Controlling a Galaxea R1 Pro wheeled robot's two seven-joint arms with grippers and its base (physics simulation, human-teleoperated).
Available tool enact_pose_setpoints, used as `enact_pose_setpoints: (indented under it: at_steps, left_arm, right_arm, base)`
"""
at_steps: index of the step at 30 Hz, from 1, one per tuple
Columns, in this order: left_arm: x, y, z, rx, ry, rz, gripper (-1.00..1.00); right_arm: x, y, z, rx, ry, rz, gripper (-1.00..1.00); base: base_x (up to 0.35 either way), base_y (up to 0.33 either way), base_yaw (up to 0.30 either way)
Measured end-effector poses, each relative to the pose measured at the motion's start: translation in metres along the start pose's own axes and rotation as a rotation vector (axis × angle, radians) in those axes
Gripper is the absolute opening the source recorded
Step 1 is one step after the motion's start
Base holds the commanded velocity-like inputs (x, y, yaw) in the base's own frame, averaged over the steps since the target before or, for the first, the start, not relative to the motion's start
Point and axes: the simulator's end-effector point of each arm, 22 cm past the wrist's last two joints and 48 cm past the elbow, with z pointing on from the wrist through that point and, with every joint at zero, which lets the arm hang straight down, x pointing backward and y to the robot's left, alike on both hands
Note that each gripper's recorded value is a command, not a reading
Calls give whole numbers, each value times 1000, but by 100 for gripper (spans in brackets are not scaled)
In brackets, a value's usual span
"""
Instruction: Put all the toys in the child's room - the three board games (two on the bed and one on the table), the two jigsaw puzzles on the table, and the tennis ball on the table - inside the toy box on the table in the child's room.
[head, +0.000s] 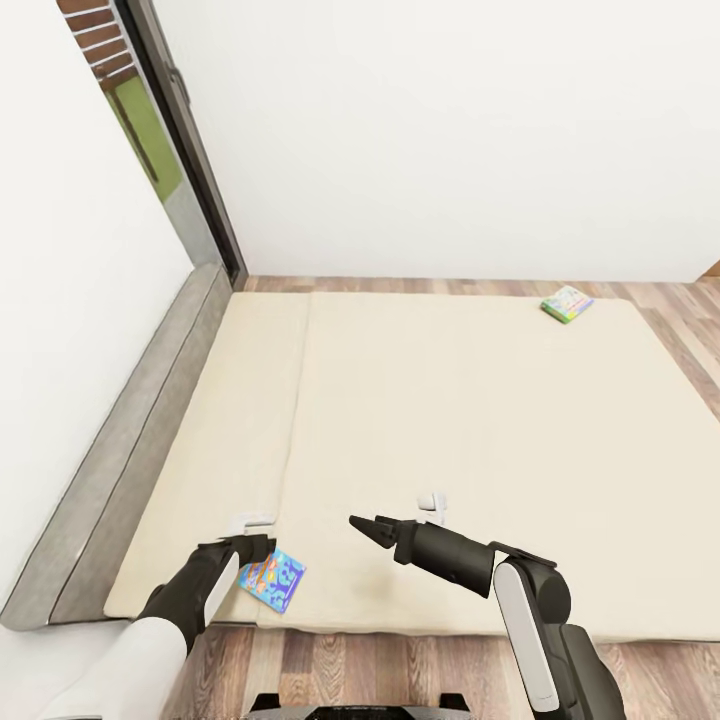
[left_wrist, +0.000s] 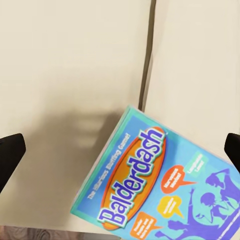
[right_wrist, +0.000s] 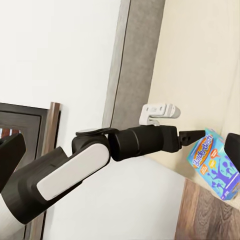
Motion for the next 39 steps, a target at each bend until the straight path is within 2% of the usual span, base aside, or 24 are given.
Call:
enact_pose_setpoints:
  at_steps: [12, 19, 22, 28, 39]
  left_arm:
    - [0, 1, 5, -1, -1, -5, 100]
    - [-28, -2, 1, 4, -60, -11, 100]
    - [-32, -2, 1, 5, -69, -14, 100]
    - [-53, -21, 1, 33, -100, -20, 100]
    - [-58, -31, 8, 44, -136, -24, 100]
  right_arm:
    - [6, -6, 4, 2, 11, 17, 100]
    - [10, -11, 6, 7, 18, 29, 100]
    - [11, -13, 6, 9, 19, 33, 100]
    - [10, -20, 8, 27, 10, 28, 100]
    - [12, -37, 9, 77, 4, 30, 100]
  base:
    - [0, 0, 0]
    - [0, 0, 0]
    - [0, 0, 0]
    - [0, 0, 0]
    - [0, 0, 0]
